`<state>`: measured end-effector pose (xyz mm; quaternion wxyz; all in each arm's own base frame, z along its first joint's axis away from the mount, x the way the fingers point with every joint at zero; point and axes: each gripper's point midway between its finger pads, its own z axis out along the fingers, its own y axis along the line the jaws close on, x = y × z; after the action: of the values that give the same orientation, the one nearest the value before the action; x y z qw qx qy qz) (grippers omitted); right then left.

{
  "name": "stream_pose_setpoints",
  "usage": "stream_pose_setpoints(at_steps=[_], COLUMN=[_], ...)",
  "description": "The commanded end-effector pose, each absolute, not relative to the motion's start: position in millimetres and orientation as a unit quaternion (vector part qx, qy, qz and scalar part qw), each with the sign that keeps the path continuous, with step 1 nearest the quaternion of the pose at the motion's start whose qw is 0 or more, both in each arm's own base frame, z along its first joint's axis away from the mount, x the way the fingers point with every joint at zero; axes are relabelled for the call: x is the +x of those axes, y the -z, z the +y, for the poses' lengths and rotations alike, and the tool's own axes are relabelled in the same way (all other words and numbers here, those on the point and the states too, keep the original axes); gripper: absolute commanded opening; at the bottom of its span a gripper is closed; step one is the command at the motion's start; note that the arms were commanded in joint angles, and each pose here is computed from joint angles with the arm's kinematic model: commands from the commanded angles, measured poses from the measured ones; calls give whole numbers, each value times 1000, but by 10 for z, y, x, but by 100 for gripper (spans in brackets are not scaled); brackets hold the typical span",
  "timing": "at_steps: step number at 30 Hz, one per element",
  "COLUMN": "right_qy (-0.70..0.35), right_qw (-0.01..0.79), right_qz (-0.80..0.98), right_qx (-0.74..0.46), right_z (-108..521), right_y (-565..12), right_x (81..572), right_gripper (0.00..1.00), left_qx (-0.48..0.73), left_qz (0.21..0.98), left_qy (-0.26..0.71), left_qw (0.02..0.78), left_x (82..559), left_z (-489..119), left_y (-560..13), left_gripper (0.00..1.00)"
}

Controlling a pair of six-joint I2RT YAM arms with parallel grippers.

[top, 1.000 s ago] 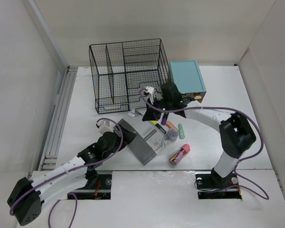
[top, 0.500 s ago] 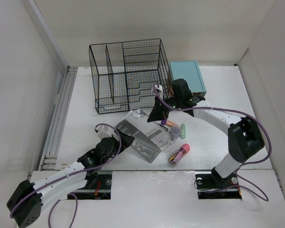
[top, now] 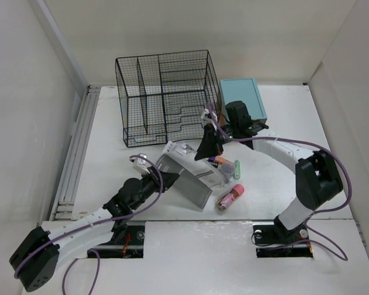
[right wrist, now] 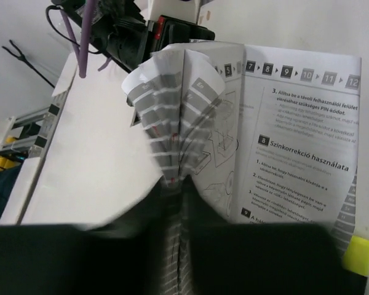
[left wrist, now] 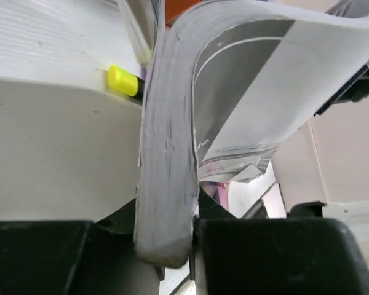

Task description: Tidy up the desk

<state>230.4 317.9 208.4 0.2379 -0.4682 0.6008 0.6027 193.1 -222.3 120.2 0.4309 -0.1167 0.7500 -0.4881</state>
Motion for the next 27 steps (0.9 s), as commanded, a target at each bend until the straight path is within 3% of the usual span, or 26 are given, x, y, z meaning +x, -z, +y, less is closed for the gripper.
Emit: stream_pose_setpoints(at_steps=[1,2,4,7,8,10,18,22,27], right_qy=[-632,-631,-619,-576,-566,-503,-336,-316,-303], right_qw=[236,240,258,324,316,374,518,549,572], right_qz=[551,547,554,557,578,565,614,625,624], right_qx=[-491,-494,-494,-503,-496,-537,-492,-456,-437], right_z=[3191,3199,3158,3027,2962,2869,2081,1782,1586], right_y=[-2263,-2301,-2365,-2564,-2549,-2719,-3414,-3506,-3552], right_x=[2195,2211,2246,2435,2421,2569,3053,3037,2976], right_gripper=[37,58,84,100,100,100,100,100,100], left_qx=[-65,-61,-57,-49,-47,-57,-136,-132,-120], left_qz=[697,690,687,678,675,663,636,649,677], left_qy=[564,571,572,559,554,536,392,282,111], left_qw=[438,440,444,475,484,520,651,694,717], left_x=[1721,1701,1695,1713,1702,1709,1892,2130,2651], left_z=[-2323,-2327,-2318,-2232,-2203,-2018,-1166,-997,-952], left_y=[-1464,-1541,-1629,-1948,-2057,-2473,-3811,-4403,-4679], left_gripper=[0,0,0,0,0,0,0,0,0])
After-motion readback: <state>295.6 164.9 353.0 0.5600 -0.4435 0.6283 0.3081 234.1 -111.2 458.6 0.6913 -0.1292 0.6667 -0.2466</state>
